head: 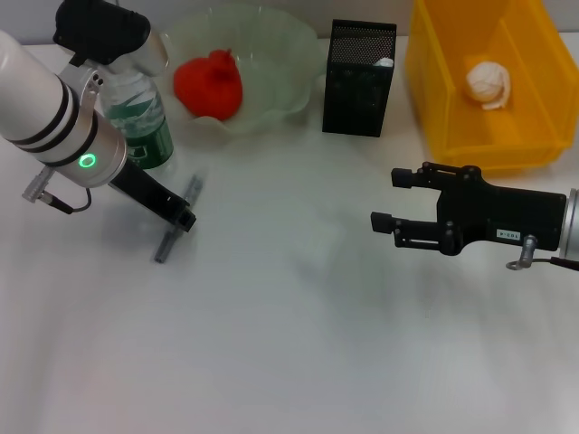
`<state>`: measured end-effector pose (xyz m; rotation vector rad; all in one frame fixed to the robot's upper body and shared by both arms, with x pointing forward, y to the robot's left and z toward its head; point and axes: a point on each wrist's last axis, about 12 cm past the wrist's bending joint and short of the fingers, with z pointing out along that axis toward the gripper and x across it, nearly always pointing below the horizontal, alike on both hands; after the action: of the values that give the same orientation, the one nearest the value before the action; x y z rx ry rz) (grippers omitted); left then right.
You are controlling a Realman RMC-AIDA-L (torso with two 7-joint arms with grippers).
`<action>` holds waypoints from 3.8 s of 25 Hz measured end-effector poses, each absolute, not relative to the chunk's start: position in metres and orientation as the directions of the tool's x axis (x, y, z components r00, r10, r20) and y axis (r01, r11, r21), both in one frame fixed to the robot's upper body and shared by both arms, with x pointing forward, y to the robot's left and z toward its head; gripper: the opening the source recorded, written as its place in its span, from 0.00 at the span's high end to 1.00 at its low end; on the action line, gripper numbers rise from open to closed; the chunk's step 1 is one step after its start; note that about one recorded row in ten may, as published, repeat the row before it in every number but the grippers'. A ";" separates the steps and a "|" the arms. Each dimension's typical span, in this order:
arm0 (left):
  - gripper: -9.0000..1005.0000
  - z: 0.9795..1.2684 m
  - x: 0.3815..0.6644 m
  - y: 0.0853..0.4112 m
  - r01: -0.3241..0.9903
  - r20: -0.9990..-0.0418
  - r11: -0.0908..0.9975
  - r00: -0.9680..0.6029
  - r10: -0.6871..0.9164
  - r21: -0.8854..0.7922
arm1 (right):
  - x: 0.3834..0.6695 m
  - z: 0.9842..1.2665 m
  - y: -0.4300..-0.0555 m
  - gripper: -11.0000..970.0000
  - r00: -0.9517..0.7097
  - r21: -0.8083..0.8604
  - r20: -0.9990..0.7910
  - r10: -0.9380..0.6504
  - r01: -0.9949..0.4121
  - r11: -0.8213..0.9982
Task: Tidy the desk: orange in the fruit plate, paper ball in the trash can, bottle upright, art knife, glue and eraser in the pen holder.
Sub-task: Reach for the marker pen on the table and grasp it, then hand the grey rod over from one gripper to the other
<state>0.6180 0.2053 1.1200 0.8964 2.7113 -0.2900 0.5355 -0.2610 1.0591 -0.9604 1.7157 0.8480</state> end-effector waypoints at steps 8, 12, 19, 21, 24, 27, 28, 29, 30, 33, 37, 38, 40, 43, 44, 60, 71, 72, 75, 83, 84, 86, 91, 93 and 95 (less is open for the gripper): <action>0.68 1.119 0.618 0.202 0.622 -0.310 0.778 -0.759 0.573 -0.085 | 0.537 1.060 -0.261 0.22 -0.228 0.108 -0.948 -0.222 -0.886 0.451; 0.68 1.118 0.618 0.201 0.624 -0.305 0.778 -0.756 0.579 -0.073 | 0.537 1.060 -0.261 0.22 -0.228 0.107 -0.948 -0.222 -0.886 0.451; 0.68 1.115 0.617 0.201 0.624 -0.297 0.778 -0.757 0.581 -0.070 | 0.538 1.060 -0.261 0.22 -0.227 0.107 -0.948 -0.221 -0.886 0.452; 0.68 1.115 0.617 0.200 0.625 -0.298 0.777 -0.756 0.582 -0.068 | 0.538 1.060 -0.261 0.22 -0.228 0.107 -0.948 -0.221 -0.886 0.452; 0.69 1.115 0.618 0.200 0.625 -0.300 0.778 -0.756 0.582 -0.066 | 0.538 1.061 -0.261 0.22 -0.228 0.107 -0.948 -0.221 -0.885 0.453; 0.69 1.115 0.618 0.200 0.625 -0.301 0.778 -0.755 0.583 -0.065 | 0.538 1.061 -0.261 0.22 -0.228 0.107 -0.948 -0.221 -0.885 0.453; 0.69 1.115 0.618 0.200 0.625 -0.301 0.778 -0.755 0.583 -0.065 | 0.538 1.061 -0.261 0.22 -0.228 0.107 -0.948 -0.221 -0.885 0.453; 0.70 1.115 0.618 0.200 0.625 -0.301 0.778 -0.755 0.583 -0.065 | 0.538 1.061 -0.261 0.22 -0.228 0.107 -0.948 -0.221 -0.885 0.454; 0.70 1.113 0.617 0.198 0.642 -0.288 0.766 -0.742 0.605 -0.043 | 0.538 1.061 -0.261 0.22 -0.228 0.107 -0.948 -0.221 -0.885 0.454; 0.71 1.112 0.617 0.196 0.651 -0.283 0.758 -0.734 0.618 -0.034 | 0.538 1.061 -0.261 0.22 -0.228 0.108 -0.948 -0.220 -0.885 0.453; 0.83 1.114 0.617 0.195 0.656 -0.286 0.754 -0.728 0.623 -0.029 | 0.538 1.061 -0.261 0.22 -0.229 0.108 -0.948 -0.220 -0.885 0.453; 0.83 1.114 0.617 0.195 0.656 -0.286 0.754 -0.728 0.623 -0.029 | 0.538 1.061 -0.261 0.22 -0.229 0.109 -0.948 -0.220 -0.885 0.453; 0.83 1.114 0.617 0.195 0.656 -0.286 0.754 -0.728 0.623 -0.029 | 0.538 1.061 -0.261 0.22 -0.230 0.109 -0.948 -0.220 -0.885 0.453; 0.83 1.127 0.616 0.197 0.662 -0.335 0.747 -0.716 0.612 -0.051 | 0.538 1.060 -0.262 0.22 -0.231 0.111 -0.948 -0.219 -0.884 0.454; 0.83 1.127 0.616 0.197 0.662 -0.335 0.747 -0.716 0.612 -0.051 | 0.538 1.060 -0.262 0.22 -0.232 0.112 -0.948 -0.218 -0.884 0.455; 0.84 1.169 0.594 0.195 0.874 -0.845 0.375 -0.434 0.313 -0.309 | 0.535 1.058 -0.267 0.22 -0.270 0.148 -0.942 -0.200 -0.867 0.476; 0.85 1.148 0.612 0.150 0.903 -0.972 0.378 -0.233 0.033 -0.204 | 0.535 1.058 -0.266 0.22 -0.275 0.155 -0.942 -0.192 -0.865 0.478; 0.85 1.142 0.618 0.134 0.886 -0.988 0.440 -0.149 -0.028 -0.146 | 0.535 1.058 -0.266 0.22 -0.276 0.156 -0.942 -0.192 -0.865 0.477; 0.85 1.141 0.620 0.126 0.872 -0.995 0.479 -0.098 -0.031 -0.101 | 0.534 1.058 -0.264 0.22 -0.275 0.158 -0.942 -0.191 -0.867 0.472; 0.85 1.138 0.622 0.101 0.793 -0.998 0.609 0.033 -0.056 -0.008 | 0.534 1.058 -0.263 0.22 -0.274 0.161 -0.944 -0.184 -0.868 0.470; 0.85 1.137 0.621 0.100 0.792 -0.998 0.611 0.035 -0.061 -0.010 | 0.534 1.058 -0.263 0.22 -0.274 0.161 -0.944 -0.184 -0.868 0.470; 0.85 1.137 0.621 0.100 0.792 -0.998 0.611 0.035 -0.061 -0.010 | 0.532 1.059 -0.265 0.22 -0.275 0.167 -0.946 -0.170 -0.867 0.470; 0.85 1.120 0.596 0.116 0.821 -0.992 0.568 0.019 -0.125 -0.056 | 0.520 1.070 -0.284 0.22 -0.254 0.189 -0.963 -0.089 -0.872 0.452; 0.85 1.105 0.569 0.140 0.843 -0.981 0.528 0.003 -0.192 -0.101 | 0.513 1.079 -0.297 0.22 -0.240 0.196 -0.969 -0.051 -0.883 0.426; 0.85 1.098 0.556 0.152 0.857 -0.977 0.503 -0.004 -0.212 -0.113 | 0.510 1.082 -0.302 0.22 -0.237 0.200 -0.971 -0.038 -0.886 0.418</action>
<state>0.5556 0.1521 1.0979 0.6369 1.3102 -0.9379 0.5102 -0.3022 1.0817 -0.8314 1.6086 0.9970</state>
